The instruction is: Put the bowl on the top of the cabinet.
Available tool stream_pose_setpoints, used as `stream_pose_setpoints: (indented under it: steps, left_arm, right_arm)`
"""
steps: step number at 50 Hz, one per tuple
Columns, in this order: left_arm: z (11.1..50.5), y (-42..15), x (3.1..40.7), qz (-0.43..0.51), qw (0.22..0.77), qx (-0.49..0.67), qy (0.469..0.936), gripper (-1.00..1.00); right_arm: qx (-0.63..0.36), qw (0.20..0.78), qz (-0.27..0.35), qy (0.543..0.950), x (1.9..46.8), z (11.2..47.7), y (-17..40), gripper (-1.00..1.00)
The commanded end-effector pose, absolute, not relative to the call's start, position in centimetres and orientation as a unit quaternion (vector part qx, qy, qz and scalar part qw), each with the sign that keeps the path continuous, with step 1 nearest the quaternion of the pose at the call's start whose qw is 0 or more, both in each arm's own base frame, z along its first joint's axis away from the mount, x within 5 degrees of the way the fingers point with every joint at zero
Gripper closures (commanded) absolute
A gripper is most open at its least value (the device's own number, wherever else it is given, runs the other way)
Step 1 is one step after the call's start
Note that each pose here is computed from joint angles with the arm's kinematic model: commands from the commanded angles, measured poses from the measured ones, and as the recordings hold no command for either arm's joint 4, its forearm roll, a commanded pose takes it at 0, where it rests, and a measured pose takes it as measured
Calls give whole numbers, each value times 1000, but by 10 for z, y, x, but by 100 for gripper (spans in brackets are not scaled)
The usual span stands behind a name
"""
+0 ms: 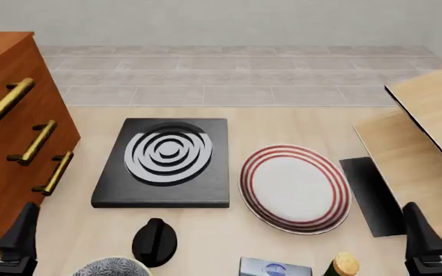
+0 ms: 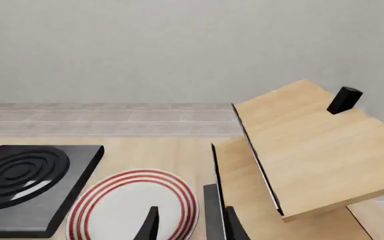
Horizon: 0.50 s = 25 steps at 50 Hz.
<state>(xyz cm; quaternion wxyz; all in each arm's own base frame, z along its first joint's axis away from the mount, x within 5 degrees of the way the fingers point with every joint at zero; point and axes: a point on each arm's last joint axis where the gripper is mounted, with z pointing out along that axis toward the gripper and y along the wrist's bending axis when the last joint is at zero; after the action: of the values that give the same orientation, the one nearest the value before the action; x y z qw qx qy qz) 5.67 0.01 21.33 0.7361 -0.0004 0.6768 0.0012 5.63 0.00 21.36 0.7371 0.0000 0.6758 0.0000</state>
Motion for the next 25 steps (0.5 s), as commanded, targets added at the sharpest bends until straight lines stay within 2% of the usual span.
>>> stream_pose_setpoints:
  steps: [1, 25]
  left_arm:
    - [213, 1, 59, 6, 733, -4, 681, -100]
    - [212, 2, 61, 17, 723, -9, 690, -100]
  right_arm:
    - [0, 737, 0, 676, 57, 214, 0, -100]
    - [0, 737, 0, 676, 57, 214, 0, -100]
